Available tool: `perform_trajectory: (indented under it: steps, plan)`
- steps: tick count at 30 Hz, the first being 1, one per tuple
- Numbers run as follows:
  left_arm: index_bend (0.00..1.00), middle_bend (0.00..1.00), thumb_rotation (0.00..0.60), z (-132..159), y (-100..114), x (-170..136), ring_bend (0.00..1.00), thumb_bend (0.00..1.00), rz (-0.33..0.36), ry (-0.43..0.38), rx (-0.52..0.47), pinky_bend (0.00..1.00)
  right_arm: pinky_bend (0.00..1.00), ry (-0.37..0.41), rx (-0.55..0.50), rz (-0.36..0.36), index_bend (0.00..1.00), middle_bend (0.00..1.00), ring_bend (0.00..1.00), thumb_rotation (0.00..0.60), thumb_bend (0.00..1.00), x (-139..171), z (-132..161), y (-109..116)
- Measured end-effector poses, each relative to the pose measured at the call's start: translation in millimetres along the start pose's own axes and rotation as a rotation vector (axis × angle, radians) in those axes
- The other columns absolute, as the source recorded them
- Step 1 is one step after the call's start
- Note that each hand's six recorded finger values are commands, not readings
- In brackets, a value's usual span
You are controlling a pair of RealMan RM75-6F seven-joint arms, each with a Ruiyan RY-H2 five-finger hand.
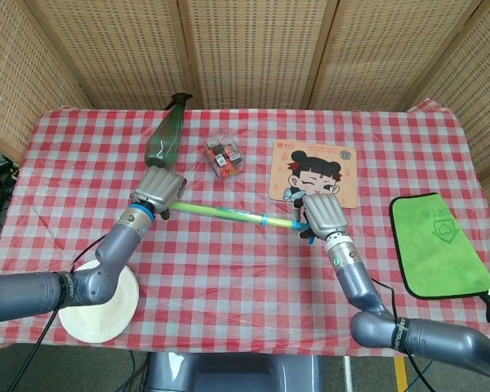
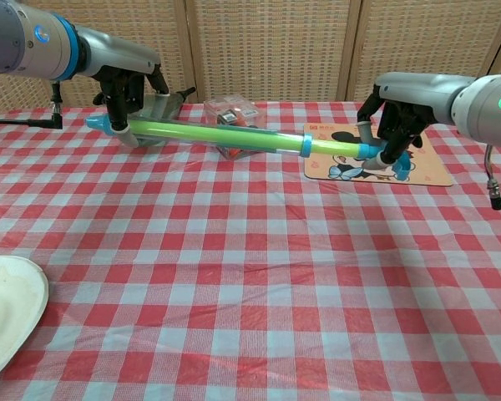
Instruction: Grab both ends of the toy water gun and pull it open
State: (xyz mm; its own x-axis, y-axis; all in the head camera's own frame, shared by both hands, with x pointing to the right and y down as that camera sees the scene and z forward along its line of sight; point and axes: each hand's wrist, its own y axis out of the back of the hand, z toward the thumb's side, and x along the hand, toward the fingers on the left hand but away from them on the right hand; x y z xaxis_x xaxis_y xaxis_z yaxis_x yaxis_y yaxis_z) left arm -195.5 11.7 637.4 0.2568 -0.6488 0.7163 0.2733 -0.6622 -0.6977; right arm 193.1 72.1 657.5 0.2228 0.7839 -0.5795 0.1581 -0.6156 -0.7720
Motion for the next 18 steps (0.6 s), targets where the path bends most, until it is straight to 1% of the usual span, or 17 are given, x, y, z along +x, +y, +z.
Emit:
perform_trajectory:
  steps: [1,3,5,7,12,18]
  plan:
    - [0.51,0.85,0.600,0,0,0,0.77,0.20,-0.001,-0.001,-0.001,0.67,0.72,0.000,0.000,0.001,0.80,1.00,1.00,0.600,0.47,0,0,0]
    - [0.55,0.85,0.600,1,-1,0,0.77,0.25,-0.002,-0.003,-0.004,0.67,0.72,0.001,0.002,0.001,0.80,1.00,1.00,0.600,0.47,0,0,0]
    - [0.59,0.85,0.600,2,-1,0,0.77,0.32,-0.001,-0.005,-0.005,0.67,0.72,0.001,0.003,0.001,0.80,1.00,1.00,0.600,0.47,1,0,0]
    - [0.63,0.85,0.600,3,-1,-1,0.77,0.36,0.001,-0.007,-0.005,0.67,0.72,0.000,0.004,0.001,0.80,1.00,1.00,0.600,0.47,1,-1,-1]
    - [0.69,0.85,0.600,1,-1,-4,0.77,0.41,0.005,-0.004,-0.005,0.67,0.72,-0.008,0.010,-0.001,0.80,1.00,1.00,0.600,0.46,2,-4,1]
    - [0.70,0.86,0.600,-8,-4,-10,0.77,0.41,0.001,0.011,-0.007,0.67,0.72,-0.011,0.014,-0.004,0.80,1.00,1.00,0.600,0.46,3,-6,3]
